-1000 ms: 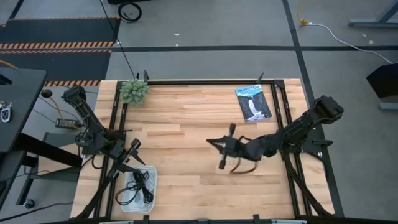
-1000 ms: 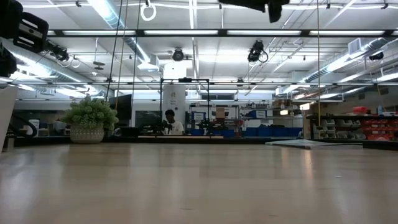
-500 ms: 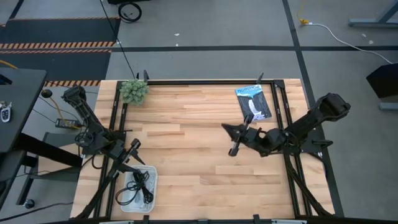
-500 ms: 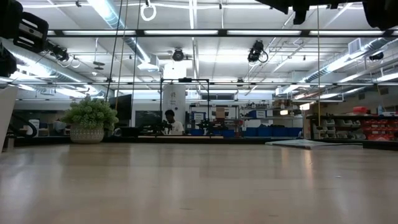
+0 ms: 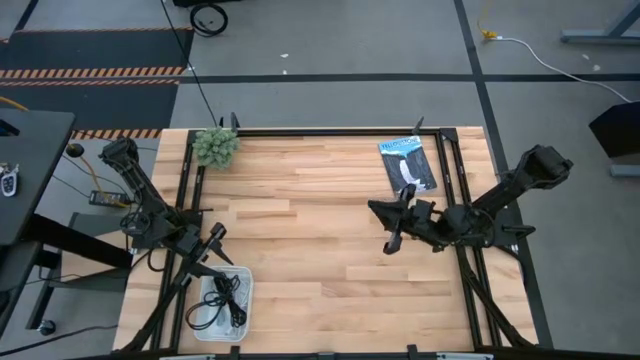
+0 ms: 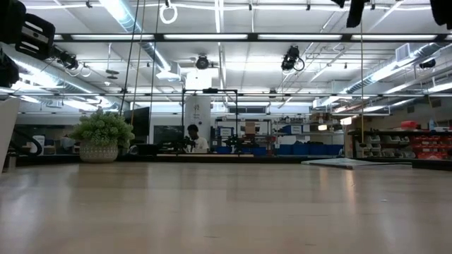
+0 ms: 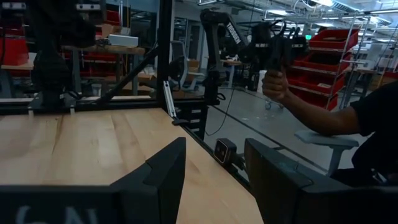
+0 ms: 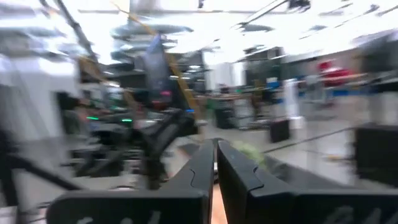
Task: Pick and place USB-C Cables
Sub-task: Return to Home Position
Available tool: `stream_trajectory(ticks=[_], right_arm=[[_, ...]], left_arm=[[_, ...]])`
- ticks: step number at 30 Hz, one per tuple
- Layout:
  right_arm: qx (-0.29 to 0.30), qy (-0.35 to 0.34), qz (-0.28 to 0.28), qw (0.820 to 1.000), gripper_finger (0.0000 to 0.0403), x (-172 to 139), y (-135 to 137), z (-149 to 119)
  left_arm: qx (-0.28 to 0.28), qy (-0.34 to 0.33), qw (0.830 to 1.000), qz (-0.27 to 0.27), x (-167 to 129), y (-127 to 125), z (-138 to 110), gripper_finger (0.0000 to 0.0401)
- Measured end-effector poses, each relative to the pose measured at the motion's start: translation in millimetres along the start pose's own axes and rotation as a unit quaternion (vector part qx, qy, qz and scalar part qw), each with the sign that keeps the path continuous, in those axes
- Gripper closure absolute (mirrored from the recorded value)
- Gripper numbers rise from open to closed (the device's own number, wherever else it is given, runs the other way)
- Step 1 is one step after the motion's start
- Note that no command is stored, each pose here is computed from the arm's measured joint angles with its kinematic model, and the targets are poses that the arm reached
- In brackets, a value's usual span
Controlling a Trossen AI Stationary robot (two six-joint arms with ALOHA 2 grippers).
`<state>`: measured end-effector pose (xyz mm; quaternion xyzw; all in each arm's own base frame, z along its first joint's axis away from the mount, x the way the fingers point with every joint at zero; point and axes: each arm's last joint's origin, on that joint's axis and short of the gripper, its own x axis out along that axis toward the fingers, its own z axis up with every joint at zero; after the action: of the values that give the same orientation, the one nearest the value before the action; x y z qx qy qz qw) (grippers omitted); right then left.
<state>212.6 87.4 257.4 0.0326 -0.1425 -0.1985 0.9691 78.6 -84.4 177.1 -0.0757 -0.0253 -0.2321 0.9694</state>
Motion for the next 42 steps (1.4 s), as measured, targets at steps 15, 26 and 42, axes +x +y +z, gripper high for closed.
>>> stream_trajectory(ticks=[15,26,42], right_arm=[[0.178,0.095,0.176,0.964,0.0375,21.3,-37.9,-50.3],[0.177,0.036,0.302,0.936,0.0376,8.9,-38.8,-14.8],[0.201,-0.037,0.240,0.949,0.0380,-53.5,-86.7,-37.3]], left_arm=[[0.000,0.000,1.000,0.000,0.0,0.0,-0.1,0.0229],[0.001,0.000,1.000,0.000,0.0,0.0,-0.1,0.0229],[0.000,0.000,1.000,0.000,0.0,0.0,-0.2,0.0229]])
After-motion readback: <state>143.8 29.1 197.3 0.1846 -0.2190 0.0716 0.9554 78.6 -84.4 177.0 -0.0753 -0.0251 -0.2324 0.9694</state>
